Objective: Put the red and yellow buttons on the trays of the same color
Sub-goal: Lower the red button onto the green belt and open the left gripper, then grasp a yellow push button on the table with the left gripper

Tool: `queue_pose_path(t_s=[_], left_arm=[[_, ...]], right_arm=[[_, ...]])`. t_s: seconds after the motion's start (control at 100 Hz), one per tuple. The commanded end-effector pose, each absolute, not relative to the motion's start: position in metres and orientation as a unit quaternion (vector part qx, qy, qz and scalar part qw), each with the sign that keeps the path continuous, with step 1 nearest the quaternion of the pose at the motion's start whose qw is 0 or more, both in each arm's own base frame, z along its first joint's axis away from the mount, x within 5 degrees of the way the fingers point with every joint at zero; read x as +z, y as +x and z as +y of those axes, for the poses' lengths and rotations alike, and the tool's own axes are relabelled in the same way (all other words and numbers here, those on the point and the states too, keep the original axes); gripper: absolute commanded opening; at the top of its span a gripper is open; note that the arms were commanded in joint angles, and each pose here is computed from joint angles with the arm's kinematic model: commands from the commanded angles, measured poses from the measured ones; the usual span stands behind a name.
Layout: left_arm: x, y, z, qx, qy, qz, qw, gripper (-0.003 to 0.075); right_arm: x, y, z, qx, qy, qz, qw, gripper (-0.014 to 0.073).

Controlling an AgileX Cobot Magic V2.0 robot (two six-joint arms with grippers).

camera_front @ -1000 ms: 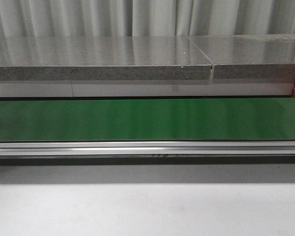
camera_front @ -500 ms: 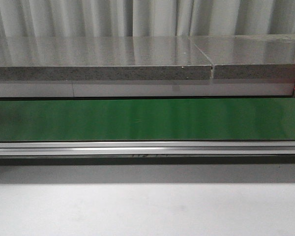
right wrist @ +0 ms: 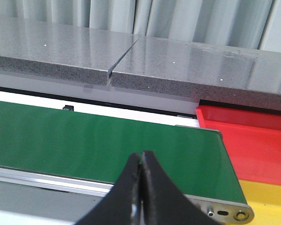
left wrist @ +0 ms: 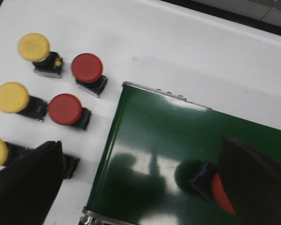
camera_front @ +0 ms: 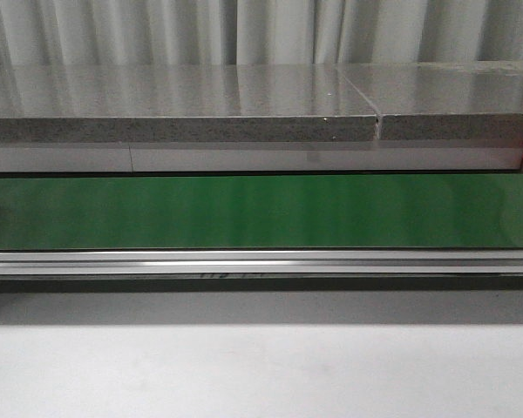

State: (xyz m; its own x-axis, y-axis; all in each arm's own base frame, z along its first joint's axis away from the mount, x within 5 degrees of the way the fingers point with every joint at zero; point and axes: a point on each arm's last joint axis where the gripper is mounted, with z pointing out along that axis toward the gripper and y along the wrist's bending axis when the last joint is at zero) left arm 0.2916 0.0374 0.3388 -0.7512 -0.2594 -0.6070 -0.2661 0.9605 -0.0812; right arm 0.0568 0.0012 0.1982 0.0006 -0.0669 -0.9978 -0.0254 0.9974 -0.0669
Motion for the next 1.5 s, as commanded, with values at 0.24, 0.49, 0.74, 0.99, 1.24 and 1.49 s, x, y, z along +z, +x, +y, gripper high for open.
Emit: queue_pose_path(t_s=[0.24, 0.49, 0.74, 0.99, 1.24, 1.49], left_arm=[[0.329, 0.235, 0.096, 0.045, -0.272, 0.9, 0.339, 0.0659], [0.303, 0.217, 0.132, 0.088, -0.335, 0.889, 0.298, 0.0659], [0.301, 0.212, 0.148, 0.149, -0.364, 0.869, 0.301, 0.0659], [0.286, 0.223, 0.154, 0.144, -0.363, 0.875, 0.286, 0.0659], [0.25, 0.243, 0.164, 0.126, -0.368, 0.888, 0.244, 0.0659], [0.221, 0.259, 0.171, 0.108, -0.371, 0.894, 0.229, 0.0659]], right_arm=[[0.21, 0.055, 0.002, -0.022, -0.039, 0.667, 0.744, -0.0068], [0.21, 0.055, 0.002, -0.022, -0.039, 0.667, 0.744, -0.0068], [0.21, 0.055, 0.002, -0.022, -0.039, 0.667, 0.744, -0.0068], [0.21, 0.055, 0.002, -0.022, -0.039, 0.667, 0.744, -0.0068], [0.21, 0.055, 0.002, -0.022, -0.039, 0.667, 0.744, -0.0068], [0.21, 0.055, 0.002, -0.022, -0.039, 0.667, 0.744, -0.0068]])
